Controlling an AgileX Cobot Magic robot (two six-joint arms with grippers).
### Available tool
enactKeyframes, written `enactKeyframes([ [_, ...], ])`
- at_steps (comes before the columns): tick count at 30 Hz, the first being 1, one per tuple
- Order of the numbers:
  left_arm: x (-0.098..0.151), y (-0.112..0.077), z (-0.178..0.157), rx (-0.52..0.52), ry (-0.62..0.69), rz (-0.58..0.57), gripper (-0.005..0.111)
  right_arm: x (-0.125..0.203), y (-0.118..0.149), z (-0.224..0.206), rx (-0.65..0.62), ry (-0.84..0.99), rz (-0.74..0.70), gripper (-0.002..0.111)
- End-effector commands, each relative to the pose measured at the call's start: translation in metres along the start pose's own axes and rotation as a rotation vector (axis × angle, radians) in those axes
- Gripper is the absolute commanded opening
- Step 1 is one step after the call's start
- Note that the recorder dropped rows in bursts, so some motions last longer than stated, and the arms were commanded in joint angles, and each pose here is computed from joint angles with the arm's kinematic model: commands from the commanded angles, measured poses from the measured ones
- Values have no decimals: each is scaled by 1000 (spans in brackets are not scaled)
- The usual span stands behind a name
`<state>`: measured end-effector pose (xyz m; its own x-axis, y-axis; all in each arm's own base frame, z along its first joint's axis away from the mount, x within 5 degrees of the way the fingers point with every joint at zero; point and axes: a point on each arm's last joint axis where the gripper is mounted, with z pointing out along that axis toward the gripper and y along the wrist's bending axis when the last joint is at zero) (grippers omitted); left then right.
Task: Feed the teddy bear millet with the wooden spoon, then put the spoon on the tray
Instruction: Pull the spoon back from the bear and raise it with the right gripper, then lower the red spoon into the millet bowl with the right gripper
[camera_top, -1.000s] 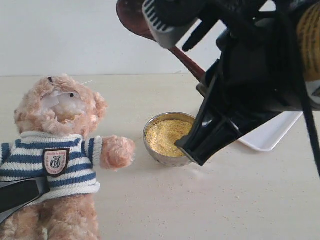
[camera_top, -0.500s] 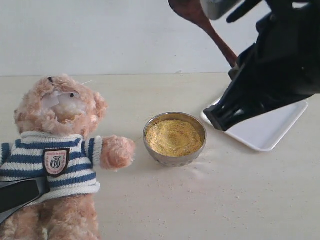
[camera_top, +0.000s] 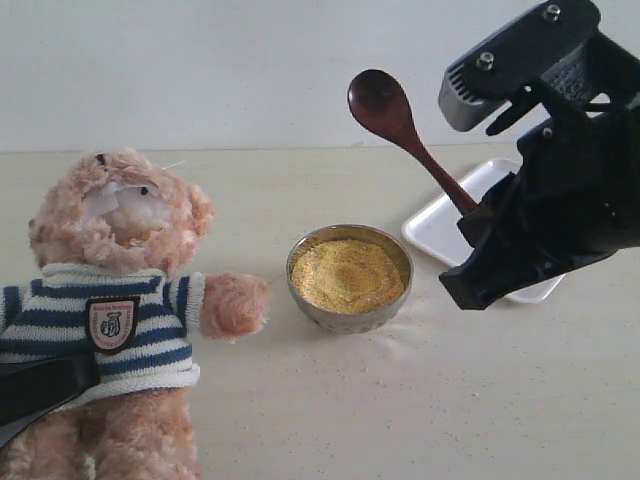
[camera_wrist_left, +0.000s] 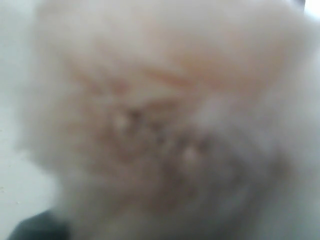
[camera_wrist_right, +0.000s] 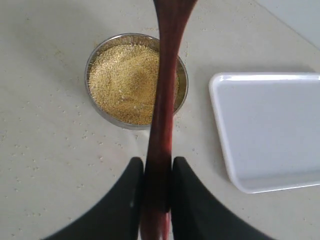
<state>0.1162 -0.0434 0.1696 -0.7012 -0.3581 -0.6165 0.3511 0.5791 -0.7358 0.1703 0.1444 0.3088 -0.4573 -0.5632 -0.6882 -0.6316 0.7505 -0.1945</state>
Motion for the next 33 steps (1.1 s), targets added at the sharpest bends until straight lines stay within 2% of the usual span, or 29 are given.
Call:
enactKeyframes([
  [1,0,-2,0,21,-19,-5,5,-1,-10,0,-16,-36,26,0],
  [9,0,-2,0,21,-19,-5,5,0,-18,2,-41,-48,32,0],
  [18,0,-2,0,21,-19,-5,5,37,0,24,-135,-71,36,0],
  [22,0,-2,0,21,-19,-5,5,41,3,28,-148,-114,23,0],
  [26,0,-2,0,21,-19,-5,5,41,-2,32,-121,-122,20,0],
  [30,0,-2,0,21,-19,-5,5,51,-21,38,-9,40,-1,0],
  [33,0,-2,0,21,-19,-5,5,47,-26,34,24,81,-19,0],
])
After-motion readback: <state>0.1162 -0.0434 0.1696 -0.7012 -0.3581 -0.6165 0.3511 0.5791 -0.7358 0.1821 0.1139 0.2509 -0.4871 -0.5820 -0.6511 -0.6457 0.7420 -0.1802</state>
